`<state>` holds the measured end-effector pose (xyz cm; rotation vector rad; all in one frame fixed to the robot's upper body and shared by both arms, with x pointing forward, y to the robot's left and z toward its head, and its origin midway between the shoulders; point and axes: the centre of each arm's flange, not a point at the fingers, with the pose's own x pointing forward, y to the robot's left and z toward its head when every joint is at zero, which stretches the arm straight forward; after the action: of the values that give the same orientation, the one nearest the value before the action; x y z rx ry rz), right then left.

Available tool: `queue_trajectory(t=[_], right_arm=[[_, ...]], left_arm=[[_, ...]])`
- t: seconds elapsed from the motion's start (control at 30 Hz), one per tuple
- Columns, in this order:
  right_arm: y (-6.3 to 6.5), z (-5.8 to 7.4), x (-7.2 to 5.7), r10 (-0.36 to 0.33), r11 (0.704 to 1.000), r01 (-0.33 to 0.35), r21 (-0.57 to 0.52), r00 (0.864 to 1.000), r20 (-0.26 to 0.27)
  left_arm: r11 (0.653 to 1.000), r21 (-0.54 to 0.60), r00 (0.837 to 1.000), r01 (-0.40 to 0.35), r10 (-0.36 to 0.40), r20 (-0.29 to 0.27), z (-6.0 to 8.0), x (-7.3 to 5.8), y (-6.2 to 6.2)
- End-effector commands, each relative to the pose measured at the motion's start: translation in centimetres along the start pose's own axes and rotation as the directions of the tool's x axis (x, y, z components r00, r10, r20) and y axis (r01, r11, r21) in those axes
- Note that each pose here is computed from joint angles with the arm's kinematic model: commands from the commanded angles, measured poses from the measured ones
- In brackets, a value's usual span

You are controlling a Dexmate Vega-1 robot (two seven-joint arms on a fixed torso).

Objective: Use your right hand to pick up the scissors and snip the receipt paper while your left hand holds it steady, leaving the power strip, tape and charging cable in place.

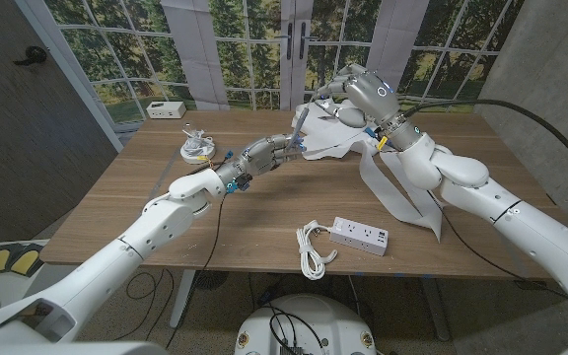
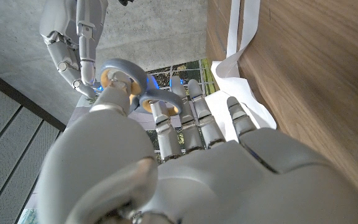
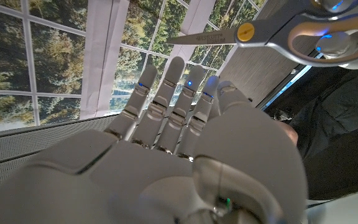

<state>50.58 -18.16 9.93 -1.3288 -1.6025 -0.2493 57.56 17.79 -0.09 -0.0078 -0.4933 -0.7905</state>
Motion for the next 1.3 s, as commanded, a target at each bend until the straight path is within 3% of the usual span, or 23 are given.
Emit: queue_trajectory(t=[0.03, 0.73, 1.3], right_arm=[[-0.2, -0.4, -0.5, -0.017, 1.000, 0.015, -0.020, 0.997, -0.074], [0.0, -0.4, -0.5, 0.021, 0.998, -0.027, -0.061, 0.994, -0.107], [-0.1, -0.9, -0.5, 0.041, 0.995, -0.052, -0.084, 0.992, -0.123]], left_arm=[[0.998, -0.063, 0.996, 0.019, -0.013, 0.091, -0.3, 0.4, 0.0], [0.994, -0.092, 0.991, 0.061, -0.049, 0.128, -0.8, 0.5, -0.1], [0.983, -0.143, 0.984, 0.118, -0.097, 0.149, -1.1, 2.0, -0.1]])
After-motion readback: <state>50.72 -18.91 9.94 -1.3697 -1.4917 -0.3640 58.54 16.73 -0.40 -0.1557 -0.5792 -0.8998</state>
